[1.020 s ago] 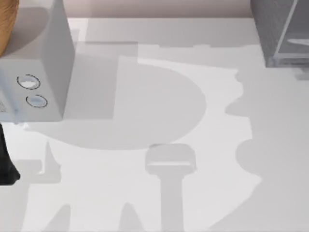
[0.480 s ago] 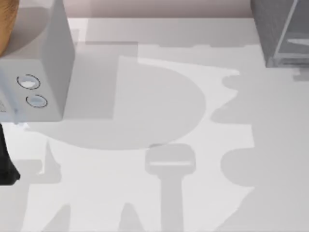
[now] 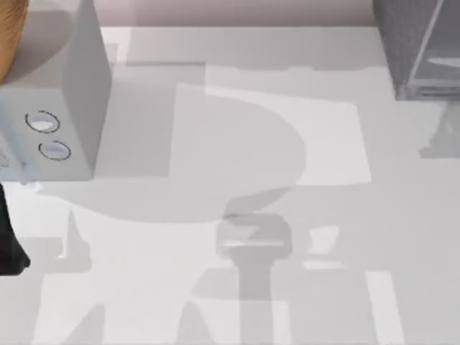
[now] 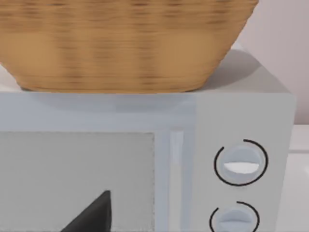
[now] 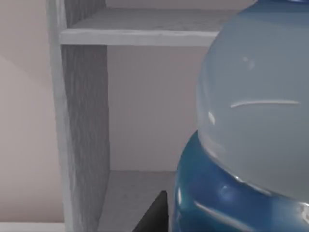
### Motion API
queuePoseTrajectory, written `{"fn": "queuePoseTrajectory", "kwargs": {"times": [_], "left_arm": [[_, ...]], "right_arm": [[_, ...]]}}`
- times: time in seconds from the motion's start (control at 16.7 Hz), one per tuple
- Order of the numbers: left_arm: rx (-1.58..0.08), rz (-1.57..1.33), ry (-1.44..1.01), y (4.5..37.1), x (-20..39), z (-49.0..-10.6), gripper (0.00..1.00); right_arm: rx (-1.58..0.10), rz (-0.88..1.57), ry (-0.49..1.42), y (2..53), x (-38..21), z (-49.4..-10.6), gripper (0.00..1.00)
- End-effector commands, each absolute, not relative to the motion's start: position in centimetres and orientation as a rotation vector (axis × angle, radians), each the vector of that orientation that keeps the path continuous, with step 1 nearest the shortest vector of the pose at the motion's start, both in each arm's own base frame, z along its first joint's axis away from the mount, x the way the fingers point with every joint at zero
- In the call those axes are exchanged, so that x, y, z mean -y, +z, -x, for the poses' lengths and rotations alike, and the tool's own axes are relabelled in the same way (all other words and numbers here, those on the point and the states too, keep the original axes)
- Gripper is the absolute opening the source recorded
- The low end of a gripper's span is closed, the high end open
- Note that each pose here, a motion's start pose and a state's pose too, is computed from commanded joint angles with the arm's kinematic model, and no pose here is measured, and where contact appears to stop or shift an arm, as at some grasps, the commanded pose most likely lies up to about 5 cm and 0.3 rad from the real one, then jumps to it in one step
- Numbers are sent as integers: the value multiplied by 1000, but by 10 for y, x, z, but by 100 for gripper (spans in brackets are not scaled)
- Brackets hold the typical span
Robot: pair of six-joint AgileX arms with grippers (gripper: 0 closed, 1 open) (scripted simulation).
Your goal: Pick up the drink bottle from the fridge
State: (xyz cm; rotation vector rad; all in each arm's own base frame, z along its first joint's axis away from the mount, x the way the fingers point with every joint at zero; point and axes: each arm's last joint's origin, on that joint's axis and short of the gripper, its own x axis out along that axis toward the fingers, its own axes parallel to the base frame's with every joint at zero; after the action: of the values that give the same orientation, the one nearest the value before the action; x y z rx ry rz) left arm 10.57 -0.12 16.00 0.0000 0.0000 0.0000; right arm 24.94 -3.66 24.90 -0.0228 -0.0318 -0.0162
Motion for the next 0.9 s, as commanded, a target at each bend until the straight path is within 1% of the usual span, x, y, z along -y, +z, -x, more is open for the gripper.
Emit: {"fn": "queuePoseTrajectory", "kwargs": {"times": [0.12, 0.24, 0.42, 0.6, 0.9], "left_arm": [[0, 0, 0, 160, 1, -106, 100], [0, 0, 0, 160, 1, -106, 100], [0, 0, 0, 160, 1, -106, 100], [0, 0, 0, 160, 1, -106, 100], [0, 0, 0, 160, 1, -106, 100]], "right_arm": [[37, 19, -16, 250, 25, -208, 0], [40, 13, -16, 240, 16, -171, 0], [37, 5, -11, 213, 8, -132, 0], [17, 0, -6, 184, 4, -114, 0], [0, 0, 0, 160, 1, -106, 0]]}}
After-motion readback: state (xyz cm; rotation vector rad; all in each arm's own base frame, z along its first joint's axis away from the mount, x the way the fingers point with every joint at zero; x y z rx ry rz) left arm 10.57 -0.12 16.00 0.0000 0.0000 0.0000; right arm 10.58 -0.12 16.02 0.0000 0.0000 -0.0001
